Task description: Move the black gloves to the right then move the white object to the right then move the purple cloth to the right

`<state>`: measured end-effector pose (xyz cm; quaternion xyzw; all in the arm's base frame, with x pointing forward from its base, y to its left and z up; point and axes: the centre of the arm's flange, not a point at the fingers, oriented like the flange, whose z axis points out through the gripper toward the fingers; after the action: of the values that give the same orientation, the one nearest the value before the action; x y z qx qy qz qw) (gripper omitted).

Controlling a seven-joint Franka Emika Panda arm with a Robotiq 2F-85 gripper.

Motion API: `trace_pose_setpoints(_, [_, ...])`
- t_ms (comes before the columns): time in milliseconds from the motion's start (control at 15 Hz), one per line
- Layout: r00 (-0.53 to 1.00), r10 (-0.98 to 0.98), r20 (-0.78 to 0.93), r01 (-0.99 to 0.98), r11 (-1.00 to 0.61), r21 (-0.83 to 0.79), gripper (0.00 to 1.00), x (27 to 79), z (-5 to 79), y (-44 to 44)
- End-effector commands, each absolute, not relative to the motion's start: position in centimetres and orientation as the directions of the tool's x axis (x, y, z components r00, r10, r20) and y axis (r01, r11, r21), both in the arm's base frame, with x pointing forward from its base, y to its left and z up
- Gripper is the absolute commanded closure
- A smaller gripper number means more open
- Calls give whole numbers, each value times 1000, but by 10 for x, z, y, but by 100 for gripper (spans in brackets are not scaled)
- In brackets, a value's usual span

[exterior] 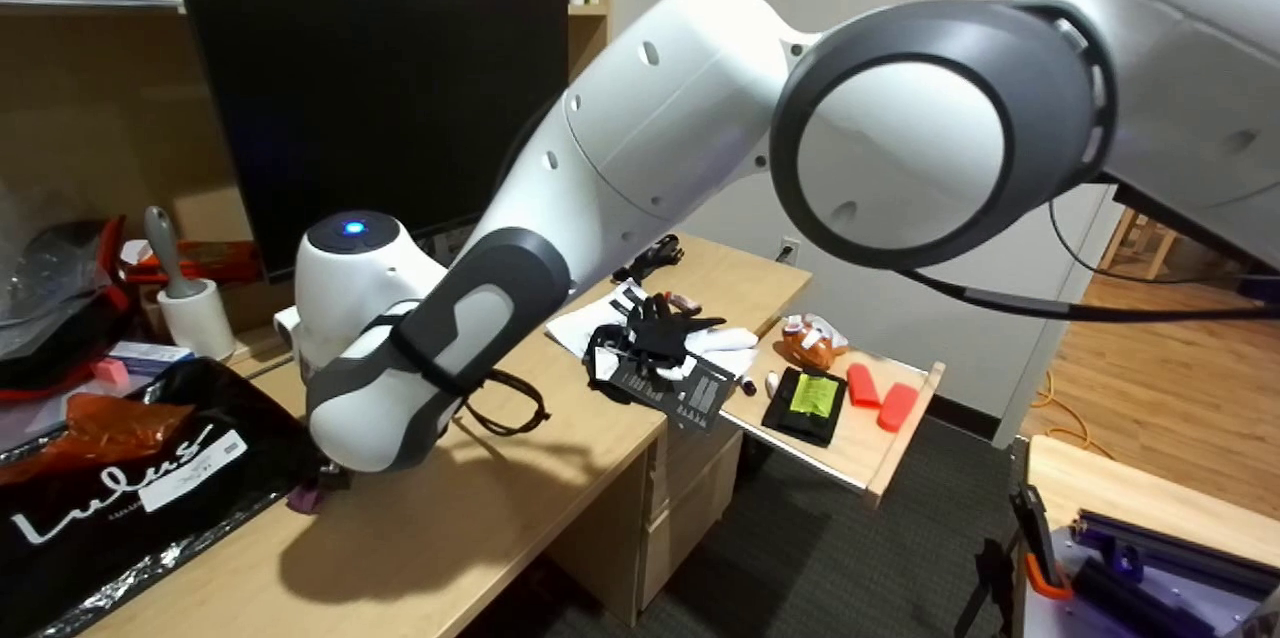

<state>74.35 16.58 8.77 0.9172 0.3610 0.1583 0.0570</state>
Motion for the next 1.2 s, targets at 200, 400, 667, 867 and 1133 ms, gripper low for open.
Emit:
trace_pose_setpoints(200, [669, 702, 244, 651, -712, 263, 63, 727, 97, 154])
trace_pose_setpoints(400, [635, 727, 261, 654, -686, 318, 45, 721, 109, 147])
trace_pose_setpoints(667, [605, 749, 269, 665, -661, 347, 19, 718, 111, 140])
trace_pose_setpoints(867, [562, 793, 235, 744, -609, 276, 2, 725, 96, 141])
trace_pose_setpoints(1133, [496, 849, 186, 829, -526, 190, 0, 725, 81, 150])
